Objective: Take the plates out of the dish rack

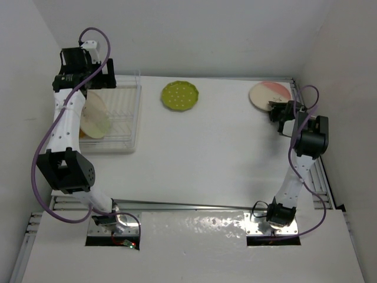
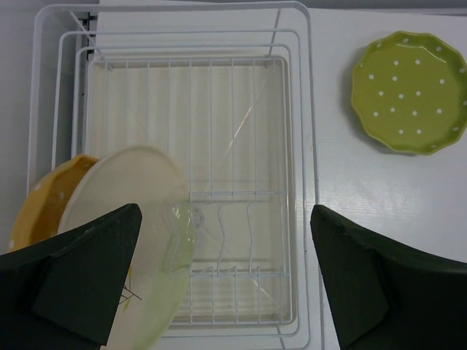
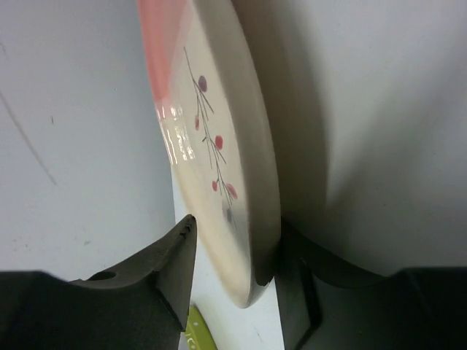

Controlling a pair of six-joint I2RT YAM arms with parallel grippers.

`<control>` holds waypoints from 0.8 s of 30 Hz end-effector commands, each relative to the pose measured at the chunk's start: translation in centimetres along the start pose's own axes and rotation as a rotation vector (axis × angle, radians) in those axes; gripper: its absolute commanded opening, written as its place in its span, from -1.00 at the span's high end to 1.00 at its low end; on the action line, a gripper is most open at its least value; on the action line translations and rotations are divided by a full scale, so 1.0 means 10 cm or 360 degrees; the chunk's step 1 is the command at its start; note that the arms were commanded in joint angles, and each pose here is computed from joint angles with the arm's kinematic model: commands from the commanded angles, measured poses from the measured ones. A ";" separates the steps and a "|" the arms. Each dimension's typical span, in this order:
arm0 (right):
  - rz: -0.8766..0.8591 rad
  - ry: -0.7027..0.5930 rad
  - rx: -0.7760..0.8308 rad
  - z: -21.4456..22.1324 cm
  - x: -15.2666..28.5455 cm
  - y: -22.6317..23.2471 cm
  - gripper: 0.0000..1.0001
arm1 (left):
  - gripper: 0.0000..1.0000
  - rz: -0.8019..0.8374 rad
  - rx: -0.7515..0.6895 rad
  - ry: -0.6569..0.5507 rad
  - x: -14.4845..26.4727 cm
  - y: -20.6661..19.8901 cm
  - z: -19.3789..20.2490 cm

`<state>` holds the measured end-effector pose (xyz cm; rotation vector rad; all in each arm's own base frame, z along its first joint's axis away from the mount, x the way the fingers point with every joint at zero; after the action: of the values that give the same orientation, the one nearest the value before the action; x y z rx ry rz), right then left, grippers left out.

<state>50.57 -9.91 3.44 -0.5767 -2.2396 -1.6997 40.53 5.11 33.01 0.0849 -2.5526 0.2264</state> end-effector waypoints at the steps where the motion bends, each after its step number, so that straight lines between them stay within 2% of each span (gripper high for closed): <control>1: -0.0062 -0.0073 -0.0012 -0.11 0.03 0.21 0.10 | -0.99 -0.0029 -0.0031 -0.0100 0.16 0.04 -0.16; 4: 0.0021 -0.0102 0.0023 -0.13 0.13 0.18 0.02 | -0.99 -0.0031 -0.0040 -0.0107 0.17 0.04 -0.18; 6: 0.0123 -0.0095 0.0040 -0.12 0.19 0.12 -0.12 | -0.99 -0.0033 -0.0038 -0.0112 0.18 0.04 -0.19; 13: 0.0400 -0.0144 0.0120 -0.20 0.46 0.06 -0.33 | -1.00 -0.0099 -0.0056 -0.0122 0.19 0.09 -0.20; 17: 0.0485 -0.0164 0.0182 -0.23 0.64 0.09 -0.41 | -1.00 -0.0266 -0.0094 -0.0129 0.23 0.22 -0.22; 19: 0.0479 -0.0129 0.0331 -0.23 0.70 0.16 -0.43 | -0.99 -0.0356 -0.0135 -0.0123 0.27 0.29 -0.23; 21: 0.0395 -0.0077 0.0522 -0.16 0.80 0.34 -0.39 | -0.87 -0.0531 -0.0200 -0.0095 0.31 0.42 -0.22; 22: 0.0357 -0.0037 0.0758 -0.13 0.85 0.38 -0.38 | -0.71 -0.0668 -0.0228 -0.0065 0.37 0.52 -0.20; 23: 0.0299 0.0018 0.0908 0.03 0.89 0.47 -0.37 | -0.20 -0.0747 -0.0255 -0.0036 0.39 0.58 -0.18; 24: 0.0217 0.0077 0.1139 0.10 0.98 0.55 -0.37 | -0.04 -0.0834 -0.0297 0.0008 0.38 0.65 -0.15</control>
<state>44.73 -9.43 8.78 -0.7600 -2.2894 -1.1224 39.17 8.90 33.30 0.4238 -2.4905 -0.0323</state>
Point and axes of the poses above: each gripper's point midway between its finger pads, its own x axis back along the fingers, its own y axis along the line the jaws close on, z = x × y, the point moved 6 cm from there along x, back along the fingers, and after that the axes turned 9 degrees about x, right-handed, at the moved point
